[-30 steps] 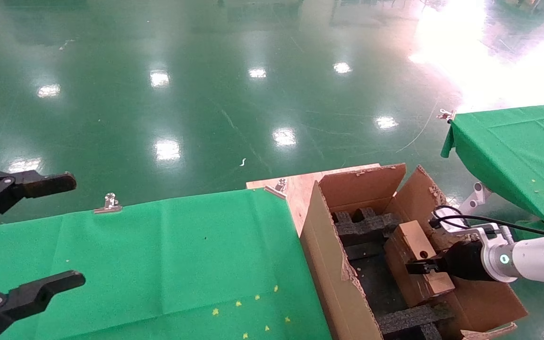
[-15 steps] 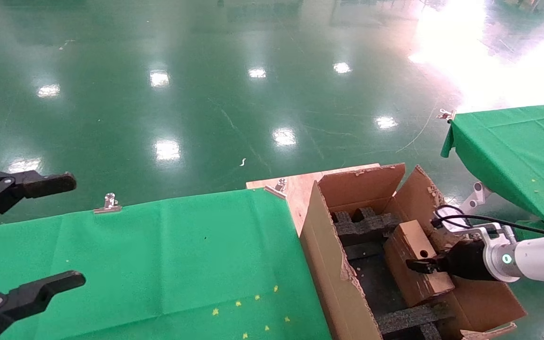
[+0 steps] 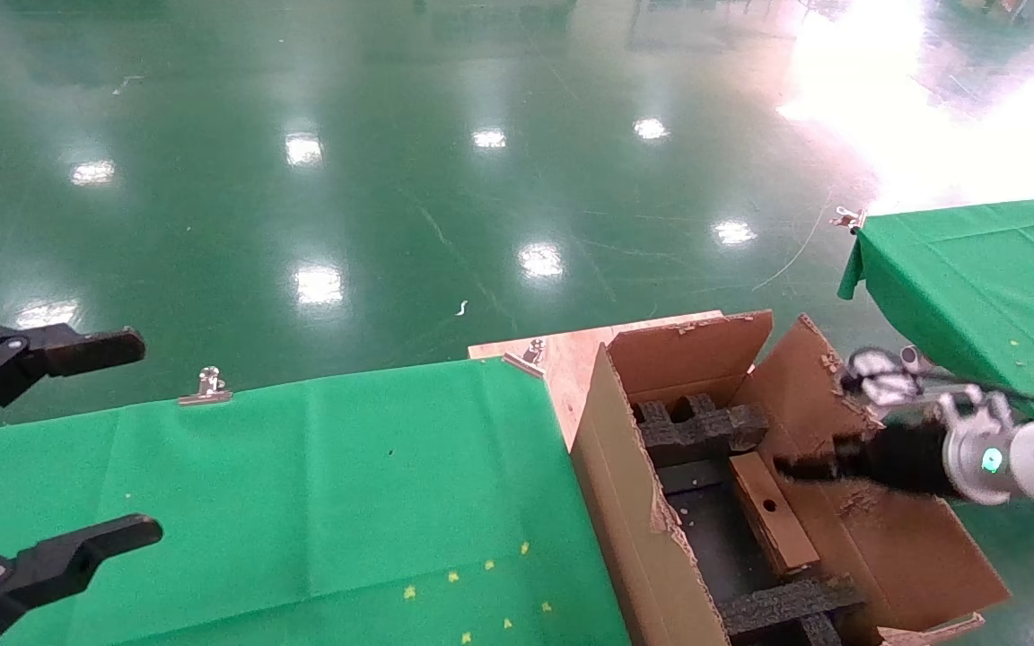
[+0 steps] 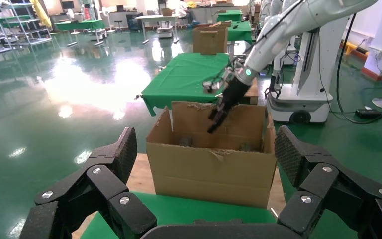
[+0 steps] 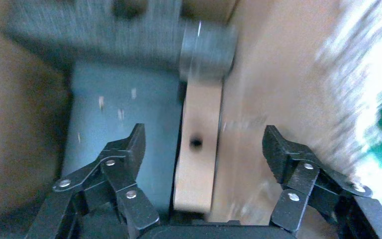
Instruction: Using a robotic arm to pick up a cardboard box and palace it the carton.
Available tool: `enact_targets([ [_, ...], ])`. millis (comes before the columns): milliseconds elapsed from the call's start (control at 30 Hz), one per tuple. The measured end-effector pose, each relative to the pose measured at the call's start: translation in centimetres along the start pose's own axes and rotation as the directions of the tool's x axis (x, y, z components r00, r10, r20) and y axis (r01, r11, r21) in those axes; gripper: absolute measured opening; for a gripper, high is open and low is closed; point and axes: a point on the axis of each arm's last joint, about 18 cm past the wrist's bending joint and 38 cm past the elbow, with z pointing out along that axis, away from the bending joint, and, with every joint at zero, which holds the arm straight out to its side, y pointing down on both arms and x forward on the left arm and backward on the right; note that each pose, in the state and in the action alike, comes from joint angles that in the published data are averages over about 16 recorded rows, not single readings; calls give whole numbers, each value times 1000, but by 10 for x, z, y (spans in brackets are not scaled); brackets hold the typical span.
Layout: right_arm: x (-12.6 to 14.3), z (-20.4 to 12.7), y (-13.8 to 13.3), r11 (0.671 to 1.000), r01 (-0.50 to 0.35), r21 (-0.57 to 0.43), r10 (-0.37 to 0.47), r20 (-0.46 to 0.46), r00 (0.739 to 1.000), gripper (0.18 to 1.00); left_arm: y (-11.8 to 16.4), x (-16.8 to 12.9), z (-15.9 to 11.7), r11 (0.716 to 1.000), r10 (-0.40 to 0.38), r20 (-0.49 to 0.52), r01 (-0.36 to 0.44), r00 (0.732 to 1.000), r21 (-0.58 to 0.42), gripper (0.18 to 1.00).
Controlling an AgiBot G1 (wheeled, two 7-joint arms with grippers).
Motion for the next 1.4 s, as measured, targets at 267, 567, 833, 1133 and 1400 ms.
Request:
enact_targets([
  [267,-23,-32,-64,982,47,184,-63,80,995,902,0,0,0,1000,0,0,0,1000,0,1001],
  [567,-67,-72,-116,927,121,356,-199,194,961,984,0,0,0,1000,0,0,0,1000,0,1001],
  [833,-80,-80,-123,910,136,391,-239,226,944,1000,0,0,0,1000,0,1,0,1000,0,1001],
  [1133,-96,-78,-125,906,142,400,-268,280,922,1001,0,0,0,1000,0,1,0,1000,0,1001],
  [1400,-131,-84,-132,879,161,448,-350,380,856,1001,0,0,0,1000,0,1,0,1000,0,1001],
])
